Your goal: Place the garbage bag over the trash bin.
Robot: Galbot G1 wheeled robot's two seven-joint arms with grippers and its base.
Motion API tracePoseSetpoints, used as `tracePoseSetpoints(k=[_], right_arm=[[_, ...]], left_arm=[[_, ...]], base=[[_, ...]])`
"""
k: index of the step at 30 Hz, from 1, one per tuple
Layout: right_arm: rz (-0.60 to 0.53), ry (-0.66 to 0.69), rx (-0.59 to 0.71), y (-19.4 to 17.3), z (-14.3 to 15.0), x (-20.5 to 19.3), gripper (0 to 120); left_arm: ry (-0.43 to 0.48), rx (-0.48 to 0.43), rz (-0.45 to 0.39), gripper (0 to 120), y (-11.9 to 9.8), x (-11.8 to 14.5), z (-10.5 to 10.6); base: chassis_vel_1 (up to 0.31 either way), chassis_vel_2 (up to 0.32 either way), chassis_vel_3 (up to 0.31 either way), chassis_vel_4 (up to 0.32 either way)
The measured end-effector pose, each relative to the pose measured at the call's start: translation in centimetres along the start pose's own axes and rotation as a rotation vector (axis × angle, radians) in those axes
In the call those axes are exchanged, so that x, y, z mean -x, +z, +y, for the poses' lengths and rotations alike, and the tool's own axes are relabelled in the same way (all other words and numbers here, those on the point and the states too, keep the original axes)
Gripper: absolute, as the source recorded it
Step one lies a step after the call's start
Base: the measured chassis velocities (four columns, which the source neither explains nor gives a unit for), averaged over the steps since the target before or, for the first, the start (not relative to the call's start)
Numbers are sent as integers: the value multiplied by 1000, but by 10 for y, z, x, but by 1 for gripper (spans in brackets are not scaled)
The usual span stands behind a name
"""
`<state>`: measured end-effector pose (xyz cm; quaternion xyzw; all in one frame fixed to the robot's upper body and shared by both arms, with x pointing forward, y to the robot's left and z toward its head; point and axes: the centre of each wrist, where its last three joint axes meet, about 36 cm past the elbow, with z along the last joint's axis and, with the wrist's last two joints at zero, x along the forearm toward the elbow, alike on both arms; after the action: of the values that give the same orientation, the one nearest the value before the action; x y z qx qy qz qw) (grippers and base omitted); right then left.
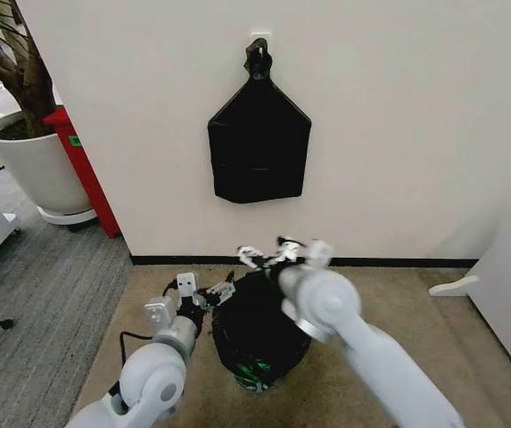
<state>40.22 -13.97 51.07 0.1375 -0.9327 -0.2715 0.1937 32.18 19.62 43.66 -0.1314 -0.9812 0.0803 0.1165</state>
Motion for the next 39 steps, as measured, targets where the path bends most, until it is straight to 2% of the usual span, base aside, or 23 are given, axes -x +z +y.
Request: tracePoseSetpoints(k=[3,5,6,7,11,12,14,17,20,23,26,31,39], right_arm=[[-142,11,-100,-4,-25,-17,100],[-175,18,-125,-3,-32,-20,100],[-257,19,-221,1,-54,-31,100],[-283,12,-272,5,-67,-38,100],[-319,54,-409,26,-123,-92,100],[-319,54,-409,26,-123,-92,100],[-318,92,-442,41,-143,-128,100],[-318,147,-457,64,-154,-172,100],[-336,170,-452,72,-151,-188,100],[-369,201,-431,81,-144,-205,100],[-393,219,-422,84,-143,-206,100],[-418,204,-410,77,-133,-209,100],[-420,198,-410,75,-130,-210,100]], left_arm=[[2,88,-63,100,-3,-15,20],[-1,99,-76,100,-5,-17,24],[-9,137,-116,100,-11,-29,42],[-19,160,-129,100,-13,-35,51],[-81,236,-153,100,-25,-80,91],[-81,236,-153,100,-25,-80,91],[-118,231,-172,100,-30,-104,99],[-153,205,-192,100,-25,-133,93],[-162,185,-183,100,-20,-146,83],[-156,169,-141,100,-9,-167,54],[-135,173,-129,100,-1,-174,34],[-114,183,-116,100,1,-179,21],[-109,191,-112,100,2,-180,17]], base=[[0,0,0,0],[0,0,0,0],[0,0,0,0],[0,0,0,0],[0,0,0,0],[0,0,0,0],[0,0,0,0],[0,0,0,0],[0,0,0,0],[0,0,0,0],[0,0,0,0],[0,0,0,0],[0,0,0,0]])
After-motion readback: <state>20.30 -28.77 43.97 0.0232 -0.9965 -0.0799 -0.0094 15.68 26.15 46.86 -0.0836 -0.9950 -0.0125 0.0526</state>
